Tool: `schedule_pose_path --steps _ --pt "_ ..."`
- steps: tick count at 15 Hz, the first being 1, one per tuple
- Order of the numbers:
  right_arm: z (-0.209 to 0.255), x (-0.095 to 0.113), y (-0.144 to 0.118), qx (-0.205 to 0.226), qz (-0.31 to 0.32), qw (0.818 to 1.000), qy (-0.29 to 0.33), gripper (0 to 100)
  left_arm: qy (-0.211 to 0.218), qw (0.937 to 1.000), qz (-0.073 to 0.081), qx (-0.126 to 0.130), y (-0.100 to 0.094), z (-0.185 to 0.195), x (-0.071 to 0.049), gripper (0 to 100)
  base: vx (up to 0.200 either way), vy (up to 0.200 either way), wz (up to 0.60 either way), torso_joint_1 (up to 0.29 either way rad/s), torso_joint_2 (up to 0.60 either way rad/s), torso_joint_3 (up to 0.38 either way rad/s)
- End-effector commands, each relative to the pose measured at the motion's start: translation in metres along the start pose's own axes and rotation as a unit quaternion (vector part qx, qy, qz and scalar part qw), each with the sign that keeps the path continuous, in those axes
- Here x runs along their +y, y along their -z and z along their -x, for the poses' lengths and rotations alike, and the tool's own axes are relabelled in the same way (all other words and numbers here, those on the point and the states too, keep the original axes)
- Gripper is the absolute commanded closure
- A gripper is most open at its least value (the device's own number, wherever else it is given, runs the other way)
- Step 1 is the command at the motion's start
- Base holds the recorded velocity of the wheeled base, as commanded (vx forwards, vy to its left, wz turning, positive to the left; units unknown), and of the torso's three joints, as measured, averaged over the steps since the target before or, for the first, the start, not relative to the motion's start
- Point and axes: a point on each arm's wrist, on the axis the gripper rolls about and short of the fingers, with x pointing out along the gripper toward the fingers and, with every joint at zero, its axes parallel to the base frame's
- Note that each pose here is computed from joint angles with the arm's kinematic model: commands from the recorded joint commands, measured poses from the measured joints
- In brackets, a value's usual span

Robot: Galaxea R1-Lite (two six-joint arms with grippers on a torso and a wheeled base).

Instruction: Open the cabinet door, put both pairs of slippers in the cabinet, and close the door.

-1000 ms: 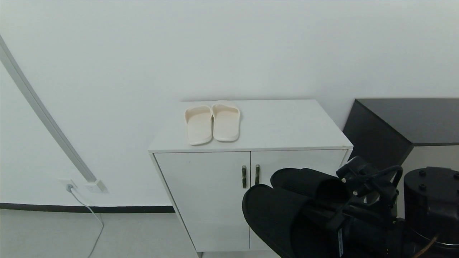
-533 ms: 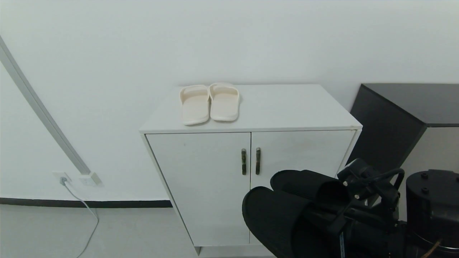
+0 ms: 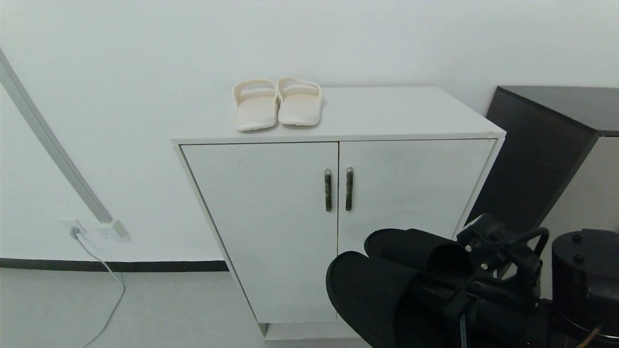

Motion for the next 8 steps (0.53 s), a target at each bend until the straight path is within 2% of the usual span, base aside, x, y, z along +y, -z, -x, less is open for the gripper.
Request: schedule_pose_path --steps 1,8 --pt "0.0002 0.0002 0.0004 0.001 0.0 1.0 0.0 100 0.001 1.0 0.0 0.001 0.0 -0.0001 0.0 0 0.0 0.0 0.0 -0.154 0.48 0.315" --pt "0.0004 -0.0006 0.0035 0.006 0.001 1.0 0.001 100 0.002 1.0 -0.001 0.001 0.0 -0.0001 -0.0001 0 0.0 0.0 0.0 -0.106 0.46 0.346"
